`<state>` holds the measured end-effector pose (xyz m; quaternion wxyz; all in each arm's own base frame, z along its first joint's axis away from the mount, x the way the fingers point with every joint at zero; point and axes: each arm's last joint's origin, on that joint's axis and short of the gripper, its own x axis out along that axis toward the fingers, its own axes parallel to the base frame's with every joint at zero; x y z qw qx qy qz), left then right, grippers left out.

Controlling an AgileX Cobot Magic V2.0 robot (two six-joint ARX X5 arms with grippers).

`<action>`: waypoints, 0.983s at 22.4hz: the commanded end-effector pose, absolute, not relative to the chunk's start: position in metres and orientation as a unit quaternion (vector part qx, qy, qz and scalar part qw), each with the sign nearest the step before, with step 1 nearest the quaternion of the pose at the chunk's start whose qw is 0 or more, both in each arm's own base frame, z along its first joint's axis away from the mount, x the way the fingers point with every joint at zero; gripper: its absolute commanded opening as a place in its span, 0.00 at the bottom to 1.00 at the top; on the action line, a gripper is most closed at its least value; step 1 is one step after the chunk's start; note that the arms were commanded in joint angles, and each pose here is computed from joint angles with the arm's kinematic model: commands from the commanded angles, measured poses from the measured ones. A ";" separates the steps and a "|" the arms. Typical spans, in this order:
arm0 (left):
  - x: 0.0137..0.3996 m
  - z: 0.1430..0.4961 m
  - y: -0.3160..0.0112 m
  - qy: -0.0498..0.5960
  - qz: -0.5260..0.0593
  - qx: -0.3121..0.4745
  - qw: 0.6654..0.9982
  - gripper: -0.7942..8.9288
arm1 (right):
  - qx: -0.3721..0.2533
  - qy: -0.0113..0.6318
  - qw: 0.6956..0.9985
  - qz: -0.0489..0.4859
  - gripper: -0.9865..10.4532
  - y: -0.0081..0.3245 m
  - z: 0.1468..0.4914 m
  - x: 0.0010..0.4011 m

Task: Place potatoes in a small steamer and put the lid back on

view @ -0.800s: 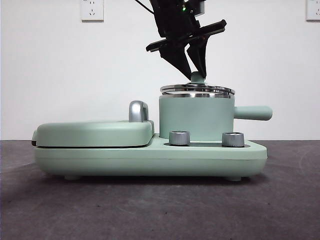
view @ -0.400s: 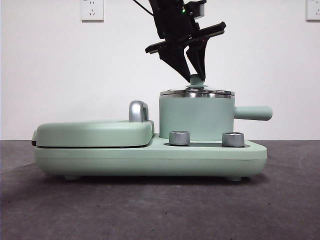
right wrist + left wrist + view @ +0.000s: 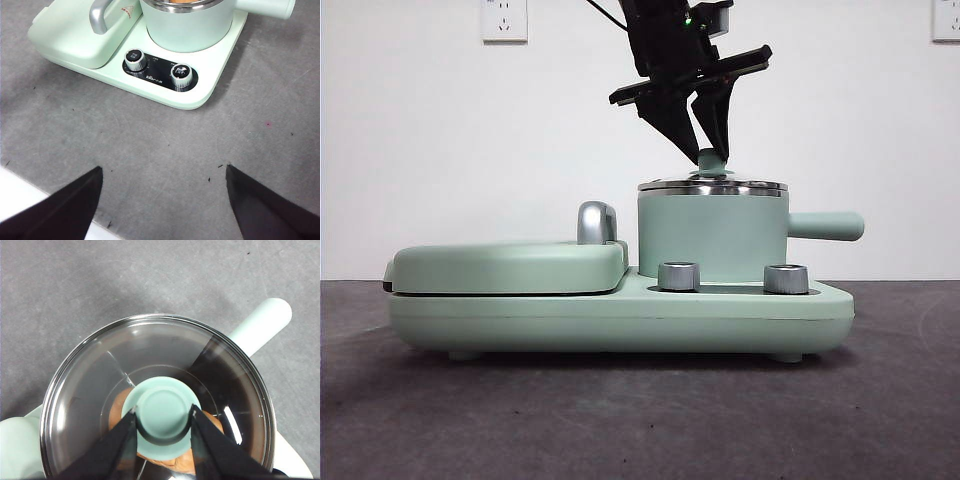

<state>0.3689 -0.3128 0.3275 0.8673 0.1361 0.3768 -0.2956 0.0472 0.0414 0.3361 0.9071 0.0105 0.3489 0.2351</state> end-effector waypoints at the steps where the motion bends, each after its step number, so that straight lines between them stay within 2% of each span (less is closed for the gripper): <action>1: 0.372 0.319 -0.319 0.382 -0.290 0.150 0.865 0.09 | 0.010 0.342 0.908 0.240 0.43 0.042 0.339 0.048; 3: 0.372 0.319 -0.319 0.382 -0.290 0.149 0.865 0.10 | 0.010 0.342 0.908 0.240 0.43 0.042 0.339 0.048; 4: 0.372 0.319 -0.319 0.382 -0.290 0.149 0.865 0.14 | 0.010 0.342 0.908 0.240 0.43 0.042 0.339 0.048; 6: 0.372 0.319 -0.319 0.382 -0.289 0.147 0.865 0.28 | 0.010 0.342 0.908 0.240 0.43 0.042 0.339 0.048; 9: 0.371 0.325 -0.316 0.376 -0.288 0.143 0.869 0.58 | 0.010 0.342 0.908 0.240 0.43 0.042 0.339 0.048; 10: 0.370 0.329 -0.314 0.373 -0.288 0.141 0.871 0.62 | 0.011 0.342 0.908 0.240 0.43 0.042 0.339 0.048; 15: 0.341 0.381 -0.286 0.364 -0.288 0.136 0.876 0.64 | 0.010 0.342 0.909 0.240 0.43 0.042 0.339 0.048; 19: 0.288 0.433 -0.242 0.391 -0.280 0.138 0.866 0.63 | 0.019 0.327 0.913 0.244 0.43 0.044 0.342 0.049; 22: 0.245 0.470 -0.205 0.377 -0.279 0.118 0.876 0.63 | 0.028 0.312 0.916 0.250 0.43 0.045 0.345 0.051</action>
